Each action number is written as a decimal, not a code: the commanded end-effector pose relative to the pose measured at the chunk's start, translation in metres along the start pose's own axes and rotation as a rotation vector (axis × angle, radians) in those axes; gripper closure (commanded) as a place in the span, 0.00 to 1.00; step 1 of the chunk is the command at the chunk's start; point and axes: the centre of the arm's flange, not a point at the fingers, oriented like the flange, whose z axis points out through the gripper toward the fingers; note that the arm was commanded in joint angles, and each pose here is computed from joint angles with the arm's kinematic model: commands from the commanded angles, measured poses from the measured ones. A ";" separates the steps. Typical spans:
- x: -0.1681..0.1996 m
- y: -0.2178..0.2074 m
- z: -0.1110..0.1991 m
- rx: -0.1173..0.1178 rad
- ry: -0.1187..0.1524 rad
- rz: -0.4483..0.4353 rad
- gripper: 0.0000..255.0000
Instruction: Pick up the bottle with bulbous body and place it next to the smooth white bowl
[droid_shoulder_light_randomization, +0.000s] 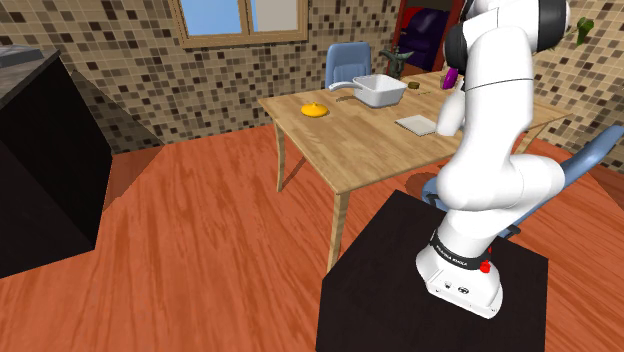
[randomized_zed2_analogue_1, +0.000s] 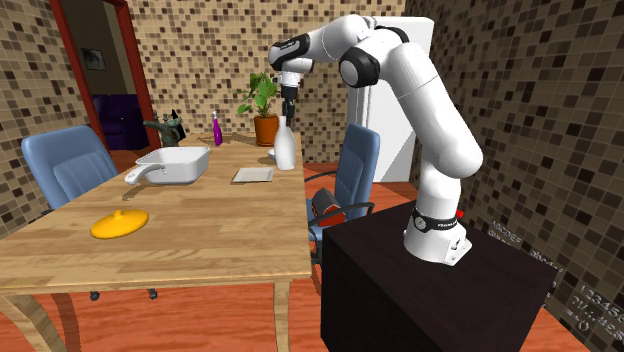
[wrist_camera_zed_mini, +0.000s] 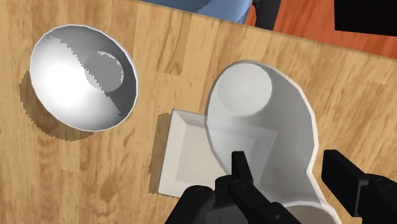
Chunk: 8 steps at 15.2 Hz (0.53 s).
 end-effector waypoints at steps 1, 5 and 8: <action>-0.001 0.000 0.010 -0.001 0.000 0.000 1.00; -0.004 0.000 0.031 -0.001 0.000 0.000 1.00; -0.004 0.000 0.038 -0.001 0.000 0.000 1.00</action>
